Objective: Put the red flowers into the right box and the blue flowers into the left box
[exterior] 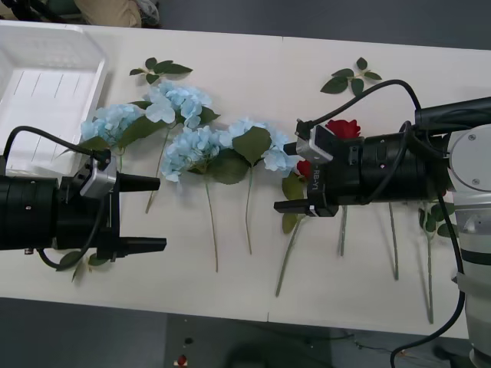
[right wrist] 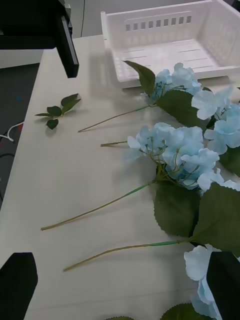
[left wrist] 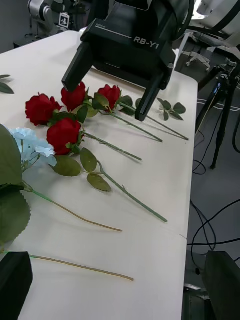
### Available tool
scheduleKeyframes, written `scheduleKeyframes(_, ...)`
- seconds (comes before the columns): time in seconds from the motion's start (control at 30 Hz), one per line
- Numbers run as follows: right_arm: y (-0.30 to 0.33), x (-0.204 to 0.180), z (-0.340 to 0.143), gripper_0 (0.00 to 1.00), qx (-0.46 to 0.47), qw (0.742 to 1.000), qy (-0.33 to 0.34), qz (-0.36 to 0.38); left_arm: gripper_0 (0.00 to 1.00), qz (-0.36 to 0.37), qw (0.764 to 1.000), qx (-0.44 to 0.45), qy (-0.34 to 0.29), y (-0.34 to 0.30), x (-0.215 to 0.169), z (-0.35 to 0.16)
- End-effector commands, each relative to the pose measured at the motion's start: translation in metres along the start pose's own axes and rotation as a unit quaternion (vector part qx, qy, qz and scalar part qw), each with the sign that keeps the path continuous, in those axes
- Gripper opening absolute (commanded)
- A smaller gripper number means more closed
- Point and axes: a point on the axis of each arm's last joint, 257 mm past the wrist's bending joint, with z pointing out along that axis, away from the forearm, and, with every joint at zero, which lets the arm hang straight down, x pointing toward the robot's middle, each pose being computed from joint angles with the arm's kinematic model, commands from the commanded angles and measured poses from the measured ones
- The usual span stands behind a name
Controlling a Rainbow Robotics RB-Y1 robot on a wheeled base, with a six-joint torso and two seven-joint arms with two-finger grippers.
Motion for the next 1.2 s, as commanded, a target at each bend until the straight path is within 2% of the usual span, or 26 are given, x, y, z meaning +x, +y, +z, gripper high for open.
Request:
scheduleKeyframes(0.03, -0.007, -0.009, -0.007, 1.00, 0.005, 0.999, 0.002, -0.039, 1.00, 0.021, 1.000, 0.002, -0.010, -0.001, -0.018, 0.000)
scheduleKeyframes(0.93, -0.007, -0.009, -0.007, 1.00, 0.005, 0.999, 0.002, -0.039, 1.00, 0.021, 1.000, 0.002, -0.010, -0.001, -0.018, 0.000)
scheduleKeyframes(0.97, 0.006, 0.018, -0.003, 1.00, -0.007, 1.000, 0.014, -0.003, 1.00, 0.021, 1.000, 0.002, -0.010, -0.001, -0.018, 0.000)
scheduleKeyframes(1.1, 0.001, 0.023, -0.011, 1.00, -0.005, 1.000, 0.023, 0.006, 1.00, 0.021, 1.000, 0.002, -0.010, -0.001, -0.018, 0.000)
scheduleKeyframes(1.17, 0.001, 0.023, -0.014, 1.00, -0.008, 0.999, 0.028, 0.015, 1.00, -0.001, 1.000, 0.016, -0.027, -0.015, -0.016, 0.009)
scheduleKeyframes(1.2, 0.002, 0.020, -0.023, 1.00, -0.020, 0.998, 0.031, 0.055, 1.00, -0.038, 0.996, 0.034, -0.074, -0.024, -0.031, 0.010)
